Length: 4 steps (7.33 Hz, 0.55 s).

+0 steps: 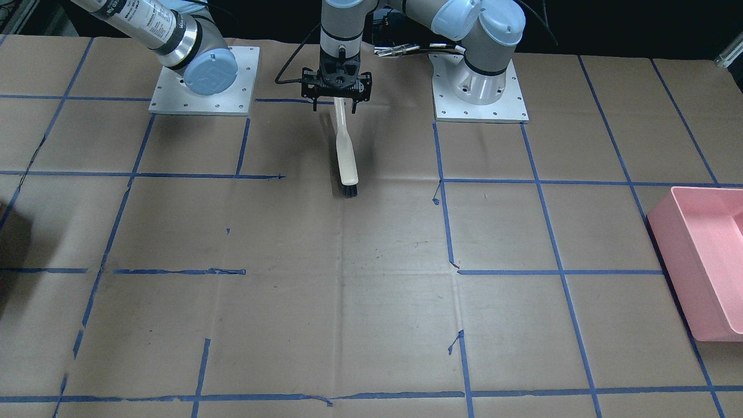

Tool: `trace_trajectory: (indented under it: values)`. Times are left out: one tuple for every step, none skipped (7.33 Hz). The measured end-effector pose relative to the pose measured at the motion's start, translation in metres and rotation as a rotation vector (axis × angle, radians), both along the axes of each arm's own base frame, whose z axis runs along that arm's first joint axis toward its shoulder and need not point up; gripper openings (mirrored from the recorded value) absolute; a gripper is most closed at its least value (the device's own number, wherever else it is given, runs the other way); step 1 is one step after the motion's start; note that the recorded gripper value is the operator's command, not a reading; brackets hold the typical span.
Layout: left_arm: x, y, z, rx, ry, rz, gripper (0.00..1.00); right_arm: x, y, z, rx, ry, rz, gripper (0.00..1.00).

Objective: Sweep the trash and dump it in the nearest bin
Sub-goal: 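Lower the brush onto the table with the left gripper and release it, then raise the open left gripper away from the brush toward the pink box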

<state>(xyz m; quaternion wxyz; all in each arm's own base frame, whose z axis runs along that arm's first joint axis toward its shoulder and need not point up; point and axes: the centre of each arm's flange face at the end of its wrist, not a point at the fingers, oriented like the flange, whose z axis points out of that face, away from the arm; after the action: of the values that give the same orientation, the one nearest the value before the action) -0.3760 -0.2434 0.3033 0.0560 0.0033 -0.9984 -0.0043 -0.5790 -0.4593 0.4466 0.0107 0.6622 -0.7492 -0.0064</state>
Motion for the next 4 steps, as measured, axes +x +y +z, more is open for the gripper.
trace_trajectory:
  values:
    - [0.01,-0.036,0.028,-0.041,0.018,-0.056,0.99,-0.011,-0.002,-0.002,0.001,0.013,-0.006,0.03]
    - [0.029,-0.073,0.054,-0.056,0.014,-0.097,1.0,-0.026,-0.005,-0.006,0.018,0.038,-0.011,0.03]
    - [0.056,-0.111,0.079,-0.061,0.006,-0.116,1.0,-0.04,-0.009,-0.014,0.049,0.066,-0.015,0.03]
    - [0.088,-0.145,0.106,-0.069,0.0,-0.126,1.0,-0.05,-0.014,-0.019,0.077,0.088,-0.017,0.03]
